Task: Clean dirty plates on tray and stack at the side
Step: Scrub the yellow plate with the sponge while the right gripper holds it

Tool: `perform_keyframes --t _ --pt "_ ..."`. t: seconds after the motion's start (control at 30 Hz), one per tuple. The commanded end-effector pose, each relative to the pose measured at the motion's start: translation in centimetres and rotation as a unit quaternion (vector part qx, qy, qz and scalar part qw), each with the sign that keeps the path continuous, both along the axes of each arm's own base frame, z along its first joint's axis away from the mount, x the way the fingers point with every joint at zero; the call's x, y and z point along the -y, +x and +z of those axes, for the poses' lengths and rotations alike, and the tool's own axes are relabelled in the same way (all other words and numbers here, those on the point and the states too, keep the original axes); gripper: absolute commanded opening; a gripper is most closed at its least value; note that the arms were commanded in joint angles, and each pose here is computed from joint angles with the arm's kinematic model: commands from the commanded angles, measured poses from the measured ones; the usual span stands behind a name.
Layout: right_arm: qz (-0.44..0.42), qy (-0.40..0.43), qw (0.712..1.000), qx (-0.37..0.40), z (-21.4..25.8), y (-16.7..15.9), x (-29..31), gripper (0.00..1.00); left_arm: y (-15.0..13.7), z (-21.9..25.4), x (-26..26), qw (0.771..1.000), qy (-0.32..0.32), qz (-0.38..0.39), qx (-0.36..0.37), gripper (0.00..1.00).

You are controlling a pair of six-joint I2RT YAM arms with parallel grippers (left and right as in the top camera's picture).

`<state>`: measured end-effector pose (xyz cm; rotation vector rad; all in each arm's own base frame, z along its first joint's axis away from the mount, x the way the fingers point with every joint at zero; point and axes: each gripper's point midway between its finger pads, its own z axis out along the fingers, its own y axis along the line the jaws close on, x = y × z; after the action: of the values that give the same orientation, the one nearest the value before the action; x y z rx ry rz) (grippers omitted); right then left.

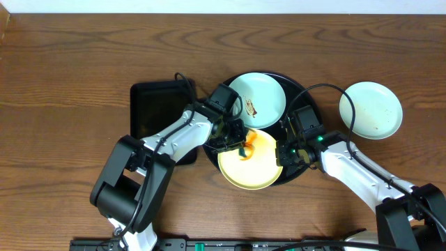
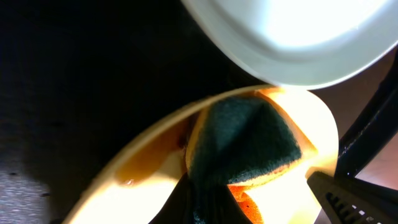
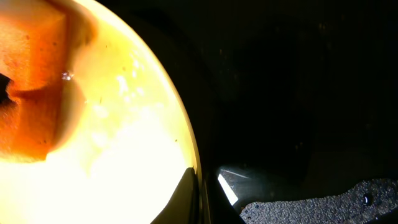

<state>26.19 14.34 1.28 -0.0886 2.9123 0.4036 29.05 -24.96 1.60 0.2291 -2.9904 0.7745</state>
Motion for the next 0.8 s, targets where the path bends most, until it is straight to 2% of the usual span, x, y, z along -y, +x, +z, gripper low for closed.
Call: perform_keyframes --t 0.0,0.1,0.3,0.47,0.5,0.57,0.63,0.77 --pt "-0.005 -0.03 0.999 0.01 0.0 0.5 1.0 0.01 1.7 -1.1 -3.3 0.997 0.06 0.044 0.016 0.08" --pt "-0.005 -0.032 0.999 0.01 0.0 0.4 1.1 0.01 2.0 0.0 -3.8 0.997 0.059 0.051 0.027 0.08" --pt "-0.006 -0.036 0.999 0.009 -0.1 0.4 1.3 0.01 2.5 3.4 -7.1 0.985 0.129 0.076 0.085 0.08" --pt "-0.006 -0.036 0.999 0.009 -0.1 0.4 1.3 0.02 2.4 7.5 -7.3 0.982 0.111 0.063 0.136 0.07" --pt "-0.006 -0.035 0.999 0.01 -0.1 0.4 1.2 0.04 2.4 8.1 -7.3 0.982 0.107 0.064 0.143 0.08" --pt "-0.006 -0.034 0.999 0.009 0.0 0.4 1.2 0.19 2.3 9.4 -7.5 0.98 0.101 0.056 0.162 0.08" --pt "-0.005 -0.032 0.999 0.008 0.0 0.4 1.1 0.29 2.2 10.0 -7.7 0.979 0.101 0.05 0.172 0.08" --pt "-0.001 -0.021 1.0 0.003 0.0 0.2 0.7 0.44 2.2 10.0 -10.7 0.97 0.154 0.075 0.171 0.08"
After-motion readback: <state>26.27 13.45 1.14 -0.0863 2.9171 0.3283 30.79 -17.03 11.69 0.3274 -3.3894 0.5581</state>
